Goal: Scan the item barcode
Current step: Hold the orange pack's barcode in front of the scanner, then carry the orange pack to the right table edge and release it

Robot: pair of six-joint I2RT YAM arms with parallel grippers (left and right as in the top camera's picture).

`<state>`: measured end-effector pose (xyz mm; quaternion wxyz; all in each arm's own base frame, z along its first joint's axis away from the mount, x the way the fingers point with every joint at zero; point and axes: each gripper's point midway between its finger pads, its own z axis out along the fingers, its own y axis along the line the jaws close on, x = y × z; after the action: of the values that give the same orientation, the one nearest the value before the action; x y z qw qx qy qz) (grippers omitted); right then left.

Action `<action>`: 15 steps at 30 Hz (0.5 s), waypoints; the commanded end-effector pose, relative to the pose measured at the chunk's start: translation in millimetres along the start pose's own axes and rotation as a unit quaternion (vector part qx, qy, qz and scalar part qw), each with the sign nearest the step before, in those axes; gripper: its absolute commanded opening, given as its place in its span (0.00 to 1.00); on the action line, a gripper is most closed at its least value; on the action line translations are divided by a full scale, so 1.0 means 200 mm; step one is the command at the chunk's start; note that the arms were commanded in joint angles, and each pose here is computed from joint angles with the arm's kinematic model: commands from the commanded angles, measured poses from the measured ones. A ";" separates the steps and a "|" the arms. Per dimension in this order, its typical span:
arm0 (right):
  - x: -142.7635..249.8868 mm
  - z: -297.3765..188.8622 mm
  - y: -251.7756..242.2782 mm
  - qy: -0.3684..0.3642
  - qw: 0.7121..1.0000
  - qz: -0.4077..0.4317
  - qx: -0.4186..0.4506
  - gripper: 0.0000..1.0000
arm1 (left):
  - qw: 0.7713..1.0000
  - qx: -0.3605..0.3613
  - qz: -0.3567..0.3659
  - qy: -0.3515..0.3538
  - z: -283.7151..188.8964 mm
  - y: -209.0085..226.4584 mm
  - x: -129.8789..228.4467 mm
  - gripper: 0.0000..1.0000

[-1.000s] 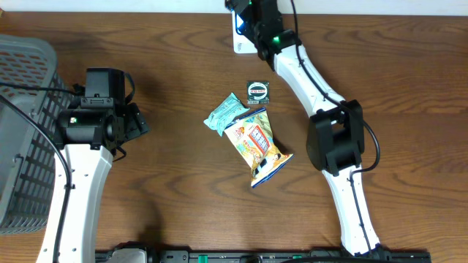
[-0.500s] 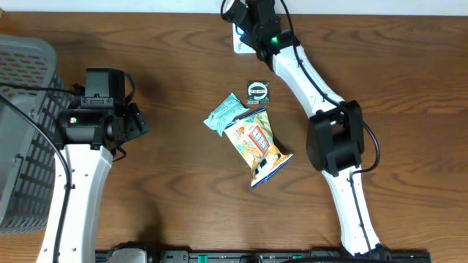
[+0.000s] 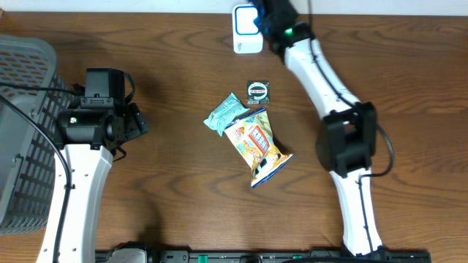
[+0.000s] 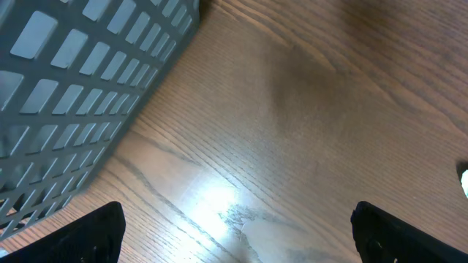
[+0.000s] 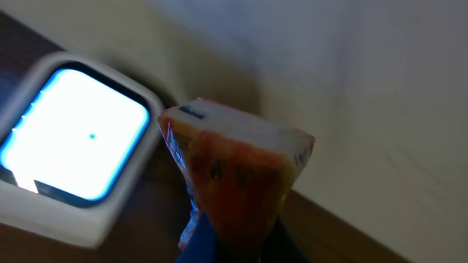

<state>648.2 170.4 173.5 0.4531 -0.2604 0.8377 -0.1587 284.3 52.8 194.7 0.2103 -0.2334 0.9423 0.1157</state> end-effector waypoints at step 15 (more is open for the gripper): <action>1.37 -0.31 -1.45 0.269 0.917 0.248 0.157 0.01 | 1.000 -0.010 0.003 -0.003 0.00 0.02 -0.01 0.98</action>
<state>571.6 -186.9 151.3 0.2664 0.0418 0.9365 -0.2241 284.3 52.8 194.7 0.2103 -0.2334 0.9423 0.1157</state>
